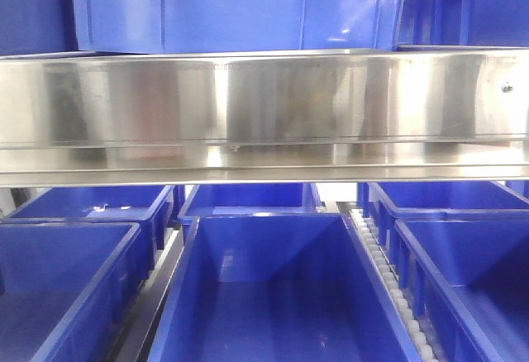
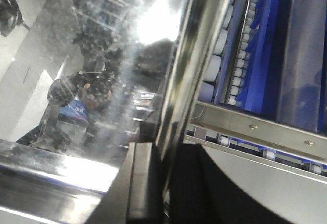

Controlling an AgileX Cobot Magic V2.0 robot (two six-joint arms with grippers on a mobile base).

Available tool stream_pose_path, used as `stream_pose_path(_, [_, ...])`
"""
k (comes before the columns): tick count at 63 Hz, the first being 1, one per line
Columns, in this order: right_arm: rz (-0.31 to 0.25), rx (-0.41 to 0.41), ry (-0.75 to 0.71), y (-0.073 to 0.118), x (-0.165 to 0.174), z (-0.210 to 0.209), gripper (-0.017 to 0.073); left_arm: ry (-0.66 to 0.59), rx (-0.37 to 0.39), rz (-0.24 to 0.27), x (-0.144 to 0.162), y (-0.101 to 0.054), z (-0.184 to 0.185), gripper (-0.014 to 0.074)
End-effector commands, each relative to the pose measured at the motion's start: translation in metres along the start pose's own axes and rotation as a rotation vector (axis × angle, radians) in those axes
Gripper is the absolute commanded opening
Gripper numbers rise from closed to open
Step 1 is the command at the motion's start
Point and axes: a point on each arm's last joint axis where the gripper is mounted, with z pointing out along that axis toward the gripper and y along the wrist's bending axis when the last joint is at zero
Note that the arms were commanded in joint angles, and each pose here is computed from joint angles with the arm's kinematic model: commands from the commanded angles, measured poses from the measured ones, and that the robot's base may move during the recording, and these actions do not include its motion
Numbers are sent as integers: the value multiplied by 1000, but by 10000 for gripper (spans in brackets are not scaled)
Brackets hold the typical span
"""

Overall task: Stack silver trays without gaps
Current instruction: 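Lower the held tray onto the stacked silver trays on the shelf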

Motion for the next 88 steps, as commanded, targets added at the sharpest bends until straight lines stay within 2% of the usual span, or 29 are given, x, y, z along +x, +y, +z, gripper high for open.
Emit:
stream_pose_path(1, [-9,-60,-61,1,-7,-20,61,-171,118,-1,-14,-5,-19,-48])
stream_pose_path(8, [35,-54,-98,-6,-20,-28,61,-211,93,-33,-29,3,-20,-48])
stream_pose_path(12, [63,-47,-133,-12,-32,-32,61,-228,79,-33,-41,8,-19,-48])
stream_pose_path(18, [93,-27,-168,-20,-50,-29,61,-229,57,-25,-61,13,-6,-48])
stream_pose_path(24, [109,-3,-166,-27,-65,-15,61,-221,28,-43,-79,18,12,-48])
stream_pose_path(41, [119,17,-61,-26,-85,58,61,-99,-47,-91,-96,36,74,-48])
stream_pose_path(53, [102,50,-19,-23,-91,102,61,-58,-83,-76,-97,38,95,-48])
stream_pose_path(63, [102,71,18,-24,-90,121,65,-25,-99,-81,-97,41,111,-39])
stream_pose_path(67, [107,75,19,-27,-91,122,109,-23,-102,-81,-98,44,113,1])
stream_pose_path(72, [108,80,9,-29,-92,123,237,-28,-105,-87,-99,48,115,100])
stream_pose_path(78, [110,89,9,-31,-93,123,477,-35,-108,-97,-100,52,115,283])
stream_pose_path(83, [105,100,8,-33,-93,123,613,-35,-112,-102,-100,55,115,427])
stream_pose_path(85, [103,104,6,-33,-93,123,645,-35,-111,-102,-100,54,115,468])
stream_pose_path(88, [101,109,6,-33,-93,122,635,-33,-112,-100,-100,55,115,512])
